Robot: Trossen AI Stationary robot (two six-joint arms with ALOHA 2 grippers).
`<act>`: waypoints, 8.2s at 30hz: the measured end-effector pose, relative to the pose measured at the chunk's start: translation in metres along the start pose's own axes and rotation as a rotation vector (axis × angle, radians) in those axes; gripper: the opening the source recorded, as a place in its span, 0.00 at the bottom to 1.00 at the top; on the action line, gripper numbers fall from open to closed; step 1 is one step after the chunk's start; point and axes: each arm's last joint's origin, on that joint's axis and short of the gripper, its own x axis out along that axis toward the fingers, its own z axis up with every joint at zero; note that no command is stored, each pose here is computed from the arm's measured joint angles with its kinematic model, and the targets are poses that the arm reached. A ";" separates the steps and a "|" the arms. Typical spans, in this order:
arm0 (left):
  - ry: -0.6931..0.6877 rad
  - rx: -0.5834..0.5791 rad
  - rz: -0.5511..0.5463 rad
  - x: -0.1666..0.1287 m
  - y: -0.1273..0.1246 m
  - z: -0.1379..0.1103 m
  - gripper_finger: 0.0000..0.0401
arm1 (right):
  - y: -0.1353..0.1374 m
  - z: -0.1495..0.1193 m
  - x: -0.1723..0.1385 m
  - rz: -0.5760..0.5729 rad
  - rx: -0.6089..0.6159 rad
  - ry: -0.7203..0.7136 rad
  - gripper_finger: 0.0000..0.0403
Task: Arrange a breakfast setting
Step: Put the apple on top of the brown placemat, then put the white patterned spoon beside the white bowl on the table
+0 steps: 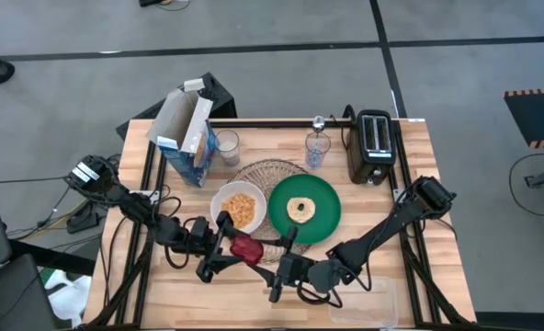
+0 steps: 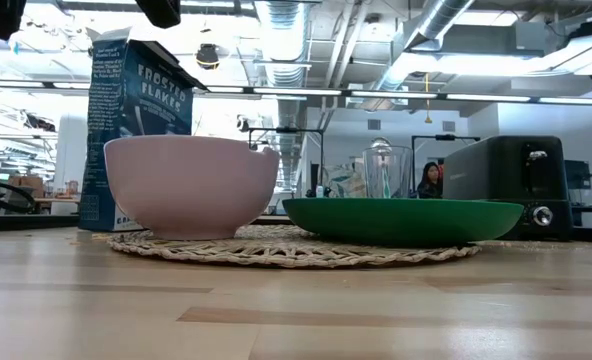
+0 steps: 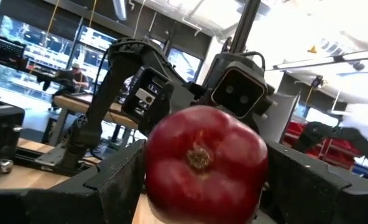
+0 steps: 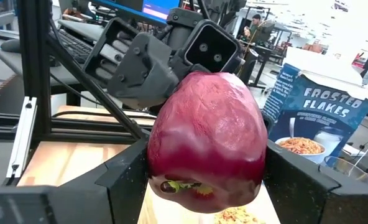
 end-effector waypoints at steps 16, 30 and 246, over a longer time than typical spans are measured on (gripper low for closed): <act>0.096 0.196 0.026 -0.004 -0.003 0.005 0.96 | -0.005 0.016 -0.013 -0.013 0.007 -0.015 0.74; 0.449 0.297 0.230 -0.031 0.009 0.013 0.96 | -0.087 0.059 -0.030 -0.082 0.037 0.116 0.74; 0.505 0.216 0.375 -0.054 -0.003 0.005 0.96 | -0.430 -0.115 -0.012 -0.139 0.444 0.663 0.83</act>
